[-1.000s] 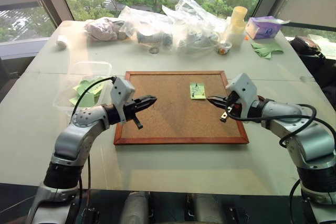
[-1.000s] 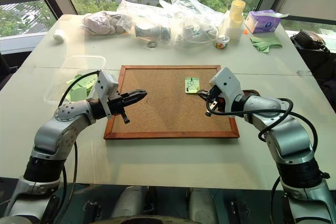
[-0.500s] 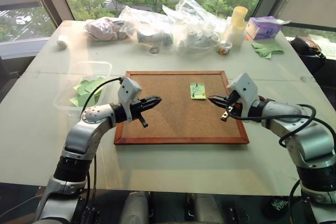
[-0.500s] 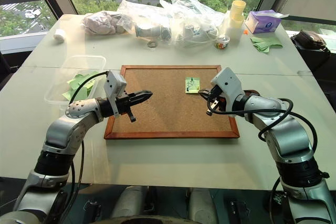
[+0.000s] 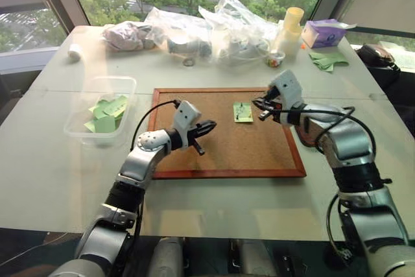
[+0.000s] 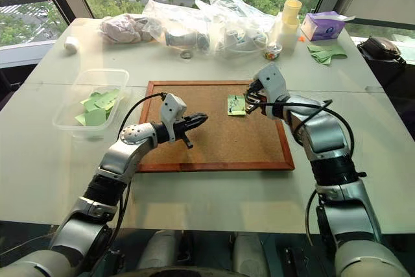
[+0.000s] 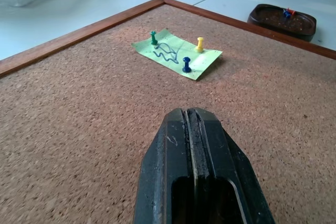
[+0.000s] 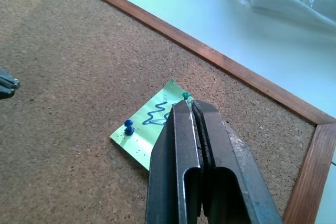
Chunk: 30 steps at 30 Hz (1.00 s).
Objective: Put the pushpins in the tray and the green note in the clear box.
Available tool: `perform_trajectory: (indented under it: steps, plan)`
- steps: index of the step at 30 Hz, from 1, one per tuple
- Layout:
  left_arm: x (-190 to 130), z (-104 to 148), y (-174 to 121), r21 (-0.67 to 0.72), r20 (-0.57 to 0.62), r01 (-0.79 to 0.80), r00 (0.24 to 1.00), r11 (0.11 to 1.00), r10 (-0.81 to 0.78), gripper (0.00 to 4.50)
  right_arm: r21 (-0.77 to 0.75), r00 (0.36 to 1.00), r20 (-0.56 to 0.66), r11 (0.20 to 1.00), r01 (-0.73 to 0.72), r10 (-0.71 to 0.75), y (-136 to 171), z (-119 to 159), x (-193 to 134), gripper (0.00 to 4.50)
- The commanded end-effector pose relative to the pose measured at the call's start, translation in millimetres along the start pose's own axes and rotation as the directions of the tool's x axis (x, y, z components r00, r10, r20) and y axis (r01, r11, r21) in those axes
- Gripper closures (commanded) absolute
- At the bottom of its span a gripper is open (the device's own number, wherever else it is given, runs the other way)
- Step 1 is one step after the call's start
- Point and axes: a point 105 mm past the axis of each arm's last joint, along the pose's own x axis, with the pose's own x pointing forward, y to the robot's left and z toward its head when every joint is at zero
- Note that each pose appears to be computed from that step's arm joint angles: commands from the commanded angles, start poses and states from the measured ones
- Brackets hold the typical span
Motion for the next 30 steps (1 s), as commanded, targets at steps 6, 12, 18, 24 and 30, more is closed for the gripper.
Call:
perform_trajectory:
  steps: [6,12,18,24,30]
  plan:
    - [1,-2,-2,0.039,-0.001,0.001,1.0,0.999,-0.001,4.5,0.02,0.999,0.013,0.999,0.048,-0.048,-5,5,31,1.7]
    - [0,-3,-1,0.048,-0.003,-0.01,1.0,0.999,0.01,4.5,0.042,0.999,0.001,0.999,0.032,-0.033,1,-3,44,1.7]
    - [0,-4,-2,0.048,-0.006,-0.014,1.0,0.999,0.015,4.5,0.045,0.999,-0.007,0.998,0.036,-0.036,0,-8,51,1.7]
    - [-2,-7,-3,0.043,-0.011,-0.02,1.0,0.999,0.02,4.5,0.047,1.0,-0.003,0.998,0.029,-0.029,2,-7,56,2.21]
    - [-3,-11,-1,0.04,-0.027,-0.032,0.999,0.999,0.033,4.5,0.039,1.0,-0.004,0.999,0.025,-0.024,2,-5,57,4.45]
